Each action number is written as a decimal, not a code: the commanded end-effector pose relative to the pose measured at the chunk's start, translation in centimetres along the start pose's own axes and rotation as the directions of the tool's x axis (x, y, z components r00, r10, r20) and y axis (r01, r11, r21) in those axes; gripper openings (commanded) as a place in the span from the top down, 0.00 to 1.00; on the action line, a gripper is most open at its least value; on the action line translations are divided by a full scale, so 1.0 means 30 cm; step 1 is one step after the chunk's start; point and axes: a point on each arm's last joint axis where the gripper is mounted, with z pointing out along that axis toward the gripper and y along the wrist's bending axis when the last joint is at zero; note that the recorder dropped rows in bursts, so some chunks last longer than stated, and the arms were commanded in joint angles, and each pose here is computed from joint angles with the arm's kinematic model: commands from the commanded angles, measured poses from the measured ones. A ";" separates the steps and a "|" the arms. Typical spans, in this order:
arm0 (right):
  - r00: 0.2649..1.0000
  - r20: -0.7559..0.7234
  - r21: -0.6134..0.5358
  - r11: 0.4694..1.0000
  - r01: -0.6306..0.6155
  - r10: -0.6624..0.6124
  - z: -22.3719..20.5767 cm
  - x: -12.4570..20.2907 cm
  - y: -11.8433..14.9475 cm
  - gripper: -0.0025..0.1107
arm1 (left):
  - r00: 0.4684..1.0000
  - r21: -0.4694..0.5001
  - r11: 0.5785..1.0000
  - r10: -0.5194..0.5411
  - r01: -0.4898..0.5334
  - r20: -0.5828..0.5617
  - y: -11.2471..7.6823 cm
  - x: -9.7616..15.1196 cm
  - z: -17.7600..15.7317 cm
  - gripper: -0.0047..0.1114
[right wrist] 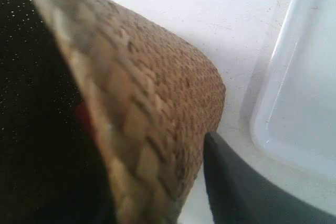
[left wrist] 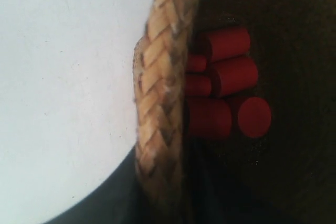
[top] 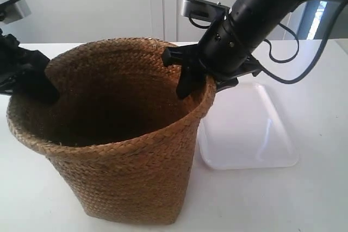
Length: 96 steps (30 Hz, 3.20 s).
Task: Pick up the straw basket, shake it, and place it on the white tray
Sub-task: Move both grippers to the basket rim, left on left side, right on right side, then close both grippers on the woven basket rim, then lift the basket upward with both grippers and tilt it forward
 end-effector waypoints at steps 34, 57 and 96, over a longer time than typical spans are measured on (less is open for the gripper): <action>0.863 0.403 0.270 0.941 0.205 -0.304 -0.151 0.153 0.126 0.98 | 0.853 -0.119 0.993 0.062 0.000 0.518 -0.109 0.128 -0.146 0.96; 0.773 0.568 0.211 0.958 0.195 -0.283 -0.140 0.264 0.091 0.98 | 0.832 -0.148 0.989 0.108 -0.032 0.545 -0.122 0.134 -0.159 0.96; 0.764 0.534 0.281 0.928 0.245 -0.364 -0.123 0.256 0.080 0.98 | 0.796 -0.131 0.983 0.184 -0.132 0.577 -0.189 0.131 -0.113 0.96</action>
